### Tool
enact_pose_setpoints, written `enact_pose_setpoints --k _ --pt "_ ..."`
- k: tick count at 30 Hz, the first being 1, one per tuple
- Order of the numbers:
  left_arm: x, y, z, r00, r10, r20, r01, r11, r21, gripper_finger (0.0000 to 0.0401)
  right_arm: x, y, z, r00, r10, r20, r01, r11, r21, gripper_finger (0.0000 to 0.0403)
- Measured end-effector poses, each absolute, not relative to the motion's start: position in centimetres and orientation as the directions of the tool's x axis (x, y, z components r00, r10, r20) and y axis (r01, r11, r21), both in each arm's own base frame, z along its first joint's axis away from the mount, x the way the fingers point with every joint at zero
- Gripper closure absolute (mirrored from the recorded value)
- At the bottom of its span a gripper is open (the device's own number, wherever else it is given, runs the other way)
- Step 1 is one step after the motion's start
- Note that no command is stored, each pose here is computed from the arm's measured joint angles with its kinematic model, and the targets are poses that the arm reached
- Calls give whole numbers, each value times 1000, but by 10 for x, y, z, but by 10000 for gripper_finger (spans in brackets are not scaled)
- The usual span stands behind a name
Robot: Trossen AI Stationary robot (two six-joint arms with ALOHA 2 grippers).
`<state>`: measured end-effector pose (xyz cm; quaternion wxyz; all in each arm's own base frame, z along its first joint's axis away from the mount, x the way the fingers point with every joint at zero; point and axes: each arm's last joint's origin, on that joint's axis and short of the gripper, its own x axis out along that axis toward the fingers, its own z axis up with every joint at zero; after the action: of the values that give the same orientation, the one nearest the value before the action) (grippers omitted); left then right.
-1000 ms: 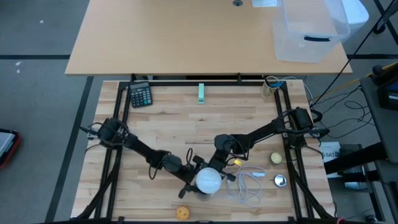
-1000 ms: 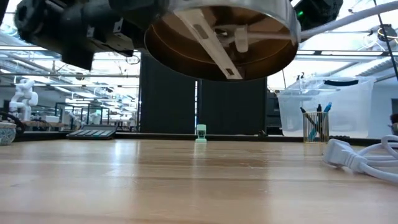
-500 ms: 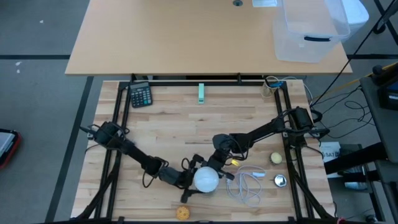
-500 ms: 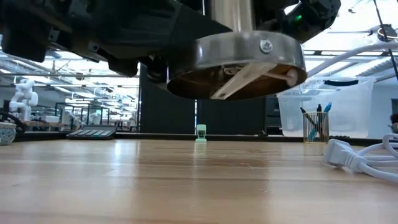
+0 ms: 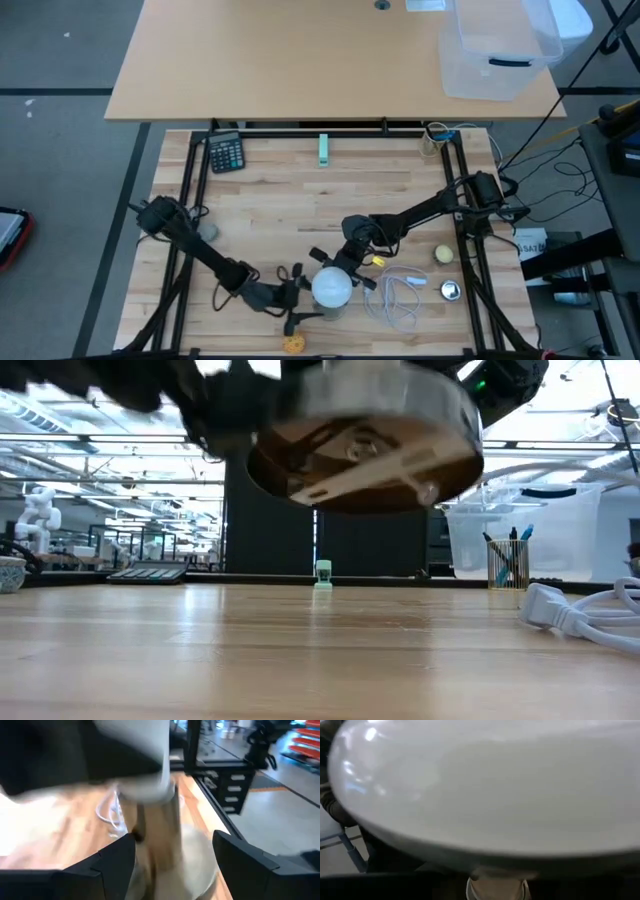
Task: Screw lightbulb
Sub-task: Remove the white lightbulb from the silver lamp
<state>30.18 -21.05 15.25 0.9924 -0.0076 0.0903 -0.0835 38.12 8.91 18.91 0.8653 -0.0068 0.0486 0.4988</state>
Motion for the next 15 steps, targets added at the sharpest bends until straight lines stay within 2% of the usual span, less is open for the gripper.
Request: enact_pose_setpoints --k 6,8,15 --pt "283 -222 173 989 -1 -145 2 1000 1 134 382 88 188 523 847 -99 -848 528 38 269" --pt "281 -224 174 991 40 -127 -44 999 -31 134 382 87 188 528 843 -101 -845 533 34 269" --pt "284 -223 149 975 141 -170 -168 974 -154 134 383 85 188 550 829 -101 -833 554 14 269"
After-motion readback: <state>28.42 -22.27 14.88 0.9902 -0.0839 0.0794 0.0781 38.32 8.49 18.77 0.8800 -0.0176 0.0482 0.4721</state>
